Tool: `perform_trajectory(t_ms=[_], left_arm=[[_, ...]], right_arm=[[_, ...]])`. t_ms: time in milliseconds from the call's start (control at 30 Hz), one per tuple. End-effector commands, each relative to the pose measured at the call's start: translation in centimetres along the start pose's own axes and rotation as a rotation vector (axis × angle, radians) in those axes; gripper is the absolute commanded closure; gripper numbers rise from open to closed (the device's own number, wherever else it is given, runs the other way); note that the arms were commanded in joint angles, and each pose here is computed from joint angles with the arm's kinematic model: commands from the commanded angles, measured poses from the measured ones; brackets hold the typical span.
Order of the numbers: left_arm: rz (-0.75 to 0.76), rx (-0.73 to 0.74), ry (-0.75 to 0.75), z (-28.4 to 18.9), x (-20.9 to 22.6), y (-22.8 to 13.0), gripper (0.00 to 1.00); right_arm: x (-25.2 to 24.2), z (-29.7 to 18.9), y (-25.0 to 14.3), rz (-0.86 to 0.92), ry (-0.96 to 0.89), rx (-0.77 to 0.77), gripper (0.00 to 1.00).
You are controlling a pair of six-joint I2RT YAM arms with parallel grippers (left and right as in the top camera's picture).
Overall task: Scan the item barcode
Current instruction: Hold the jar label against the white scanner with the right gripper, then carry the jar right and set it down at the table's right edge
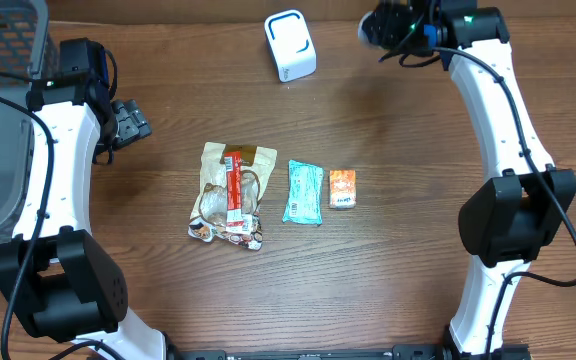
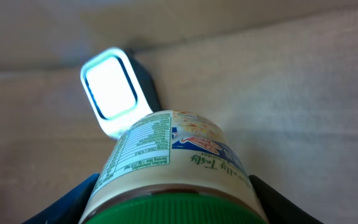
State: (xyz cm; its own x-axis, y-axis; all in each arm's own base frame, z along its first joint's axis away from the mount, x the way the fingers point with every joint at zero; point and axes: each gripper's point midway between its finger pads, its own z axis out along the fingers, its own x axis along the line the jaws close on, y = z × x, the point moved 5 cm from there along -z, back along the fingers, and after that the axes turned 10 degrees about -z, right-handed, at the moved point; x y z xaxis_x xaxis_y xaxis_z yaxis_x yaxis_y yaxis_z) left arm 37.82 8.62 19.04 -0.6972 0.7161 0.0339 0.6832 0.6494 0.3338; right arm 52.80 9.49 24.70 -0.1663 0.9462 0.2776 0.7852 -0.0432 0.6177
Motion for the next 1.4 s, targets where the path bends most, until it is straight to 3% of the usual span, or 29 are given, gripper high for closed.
perform_trajectory(t_ms=[0, 300, 567, 833, 1367], left_arm=[[0.015, -0.04, -0.012, -1.2, 0.1, 0.7, 0.0], [0.015, -0.04, -0.012, -1.2, 0.1, 0.7, 0.0], [0.015, -0.04, -0.012, -1.2, 0.1, 0.7, 0.0], [0.015, -0.04, -0.012, -1.2, 0.1, 0.7, 0.0], [0.015, -0.04, -0.012, -1.2, 0.1, 0.7, 0.0]], right_arm=[[1.6, 0.0, -0.8, -0.103, -0.026, 0.035, 0.96], [6.2, 7.2, -5.5, -0.204, -0.034, 0.167, 0.96], [9.7, 12.7, -8.4, -0.275, 0.005, 0.184, 0.96], [9.4, 17.0, -10.1, -0.231, 0.0, 0.176, 0.96], [10.8, 18.9, -7.9, -0.2, 0.074, 0.017, 0.96]])
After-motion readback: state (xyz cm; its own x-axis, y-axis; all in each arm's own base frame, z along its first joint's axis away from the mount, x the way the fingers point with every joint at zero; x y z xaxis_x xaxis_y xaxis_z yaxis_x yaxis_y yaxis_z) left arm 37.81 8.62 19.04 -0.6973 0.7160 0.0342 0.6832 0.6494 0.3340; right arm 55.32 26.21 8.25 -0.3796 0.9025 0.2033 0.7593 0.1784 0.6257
